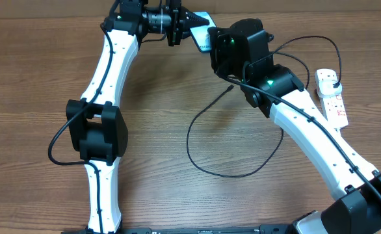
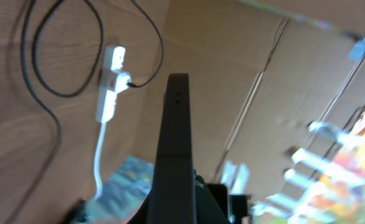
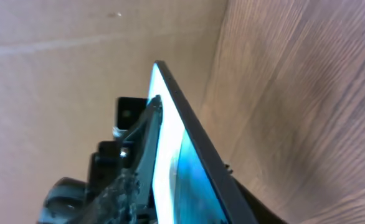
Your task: Plug charger to phone and switch on socket
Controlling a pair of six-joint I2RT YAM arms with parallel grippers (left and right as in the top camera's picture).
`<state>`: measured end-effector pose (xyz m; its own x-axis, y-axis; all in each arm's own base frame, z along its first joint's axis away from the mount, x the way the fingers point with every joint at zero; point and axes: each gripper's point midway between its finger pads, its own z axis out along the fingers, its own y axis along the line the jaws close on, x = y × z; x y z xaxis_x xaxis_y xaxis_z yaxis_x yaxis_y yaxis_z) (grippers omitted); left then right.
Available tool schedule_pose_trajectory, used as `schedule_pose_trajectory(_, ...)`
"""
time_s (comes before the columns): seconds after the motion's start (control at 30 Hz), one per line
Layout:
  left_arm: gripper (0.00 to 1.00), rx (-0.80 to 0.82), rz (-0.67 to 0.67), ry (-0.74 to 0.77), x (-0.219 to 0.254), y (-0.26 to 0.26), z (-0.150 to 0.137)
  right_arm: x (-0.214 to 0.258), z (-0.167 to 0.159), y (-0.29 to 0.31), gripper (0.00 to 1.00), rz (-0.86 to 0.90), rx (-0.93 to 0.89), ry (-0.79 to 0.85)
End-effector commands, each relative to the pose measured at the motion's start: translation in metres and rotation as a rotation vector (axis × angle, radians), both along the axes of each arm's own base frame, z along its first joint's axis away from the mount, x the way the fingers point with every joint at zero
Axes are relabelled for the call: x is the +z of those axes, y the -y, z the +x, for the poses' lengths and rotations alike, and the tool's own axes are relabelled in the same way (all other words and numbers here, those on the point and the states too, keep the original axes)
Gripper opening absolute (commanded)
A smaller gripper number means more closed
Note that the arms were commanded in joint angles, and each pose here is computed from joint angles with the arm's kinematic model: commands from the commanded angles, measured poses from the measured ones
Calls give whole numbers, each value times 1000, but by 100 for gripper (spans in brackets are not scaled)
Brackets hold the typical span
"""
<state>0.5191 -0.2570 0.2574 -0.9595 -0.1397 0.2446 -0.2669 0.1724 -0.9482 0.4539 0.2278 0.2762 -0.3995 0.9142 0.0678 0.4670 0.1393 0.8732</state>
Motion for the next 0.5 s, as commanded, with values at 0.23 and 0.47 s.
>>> schedule_pose_trajectory(0.23, 4, -59, 120, 420, -25, -80, -7, -32, -2, 67, 70, -538, 273, 42)
schedule_pose_trajectory(0.47, 4, -68, 135, 343, -35, -95, -23, -92, -9, 77, 66, -484, 429, -127)
